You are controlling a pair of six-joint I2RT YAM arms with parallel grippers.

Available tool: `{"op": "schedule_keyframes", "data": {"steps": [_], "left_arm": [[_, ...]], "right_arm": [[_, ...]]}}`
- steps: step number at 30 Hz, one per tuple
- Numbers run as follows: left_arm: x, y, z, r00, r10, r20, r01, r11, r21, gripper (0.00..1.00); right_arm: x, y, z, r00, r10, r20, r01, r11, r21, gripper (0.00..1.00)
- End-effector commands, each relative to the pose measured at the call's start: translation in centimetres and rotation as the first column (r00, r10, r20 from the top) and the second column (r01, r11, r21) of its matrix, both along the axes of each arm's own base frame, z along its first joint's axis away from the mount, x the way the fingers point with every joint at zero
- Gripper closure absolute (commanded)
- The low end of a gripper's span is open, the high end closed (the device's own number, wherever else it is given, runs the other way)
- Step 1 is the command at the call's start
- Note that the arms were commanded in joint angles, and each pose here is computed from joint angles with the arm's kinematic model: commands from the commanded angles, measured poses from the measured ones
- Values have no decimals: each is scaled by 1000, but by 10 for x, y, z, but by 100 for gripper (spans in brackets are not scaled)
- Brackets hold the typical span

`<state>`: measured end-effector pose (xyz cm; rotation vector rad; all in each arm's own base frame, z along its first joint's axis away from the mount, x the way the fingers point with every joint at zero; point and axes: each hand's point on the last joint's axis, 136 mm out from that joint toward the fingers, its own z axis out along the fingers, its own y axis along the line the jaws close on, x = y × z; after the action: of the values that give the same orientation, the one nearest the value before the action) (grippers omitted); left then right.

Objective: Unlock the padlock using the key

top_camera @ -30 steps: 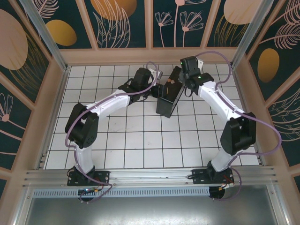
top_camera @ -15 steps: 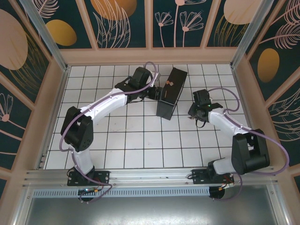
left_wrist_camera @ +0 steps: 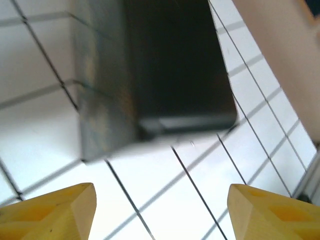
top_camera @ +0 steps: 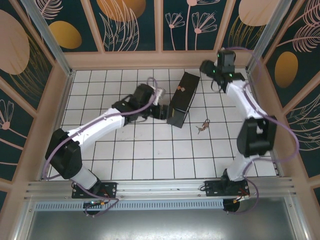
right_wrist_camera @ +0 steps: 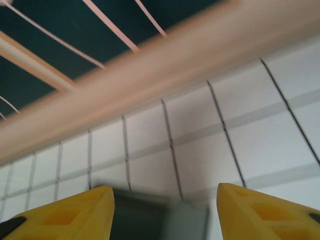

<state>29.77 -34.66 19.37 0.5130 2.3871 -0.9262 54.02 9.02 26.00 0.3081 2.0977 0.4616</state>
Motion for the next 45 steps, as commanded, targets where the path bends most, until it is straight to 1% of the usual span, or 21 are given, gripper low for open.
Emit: {"op": "schedule_keyframes", "data": {"steps": [1, 5, 8, 11, 14, 16, 18, 20, 22, 24, 25, 27, 29, 31, 33, 35, 36, 37, 40, 42, 45], "left_arm": [[-45, -31, 3, 992, -121, -32, 118, 990, -79, 30], [-54, -55, -16, 987, -157, -41, 154, 985, -73, 30], [-37, -64, -33, 995, -84, -47, 80, 993, -82, 29], [-19, -78, -44, 998, -31, -52, 25, 994, -111, 28], [7, -80, -52, 994, 98, -46, -102, 990, -101, 27], [22, -71, -58, 980, 192, -49, -195, 977, -84, 27], [37, -48, -68, 948, 314, -55, -316, 948, -32, 28], [41, -23, -75, 919, 390, -60, -391, 921, -7, 28], [40, -3, -74, 908, 415, -52, -415, 910, -2, 29], [37, 11, -74, 918, 396, -16, -395, 918, 39, 28], [33, 13, -67, 930, 368, -1, -367, 929, 51, 28], [17, 6, -56, 969, 246, -6, -245, 968, 57, 26], [3, 4, -44, 987, 163, -4, -163, 985, 54, 25], [-7, 6, -29, 996, 95, -3, -94, 993, 71, 25], [-19, 3, -8, 1000, 10, 6, -11, 999, 51, 24], [-25, 4, 19, 999, -32, 28, 32, 999, 11, 24], [-22, 8, 36, 998, -24, 50, 25, 1000, -11, 24], [-17, 14, 54, 997, -1, 76, 4, 999, -41, 24], [21, 40, 101, 978, 129, 162, -112, 988, -110, 24], [51, 48, 112, 958, 187, 216, -167, 980, -107, 24], [98, 38, 106, 944, 195, 264, -188, 981, -51, 25]], "right_arm": [[46, 18, -14, 991, 123, 54, -125, 991, 36, 45], [73, 32, -31, 982, 180, 59, -185, 978, 97, 47], [70, 45, -48, 972, 233, 13, -232, 962, 143, 51], [48, 57, -59, 964, 265, -1, -261, 953, 153, 54], [17, 60, -71, 953, 301, -42, -286, 934, 216, 56], [-8, 64, -73, 943, 329, -53, -308, 921, 237, 56], [-33, 64, -75, 937, 341, -74, -314, 917, 247, 57], [-56, 64, -79, 933, 344, -102, -310, 916, 253, 58], [-80, 66, -85, 932, 337, -134, -299, 923, 243, 58], [-100, 70, -94, 931, 329, -157, -287, 927, 241, 58], [-105, 69, -97, 934, 316, -167, -273, 932, 237, 57], [-108, 58, -101, 946, 266, -183, -223, 948, 225, 56], [-105, 45, -97, 957, 225, -181, -189, 962, 200, 52], [-101, 28, -92, 967, 166, -193, -135, 977, 165, 51], [-105, 18, -80, 974, 125, -187, -98, 984, 148, 49], [-115, 12, -71, 976, 96, -194, -68, 987, 144, 51], [-124, 10, -66, 977, 85, -196, -56, 988, 147, 53], [-133, 11, -65, 976, 85, -200, -54, 986, 155, 56], [-171, 17, -83, 964, 92, -250, -45, 981, 187, 67], [-194, 18, -100, 958, 82, -275, -24, 978, 208, 71], [-211, 34, -117, 957, 128, -260, -47, 954, 296, 73]]}}
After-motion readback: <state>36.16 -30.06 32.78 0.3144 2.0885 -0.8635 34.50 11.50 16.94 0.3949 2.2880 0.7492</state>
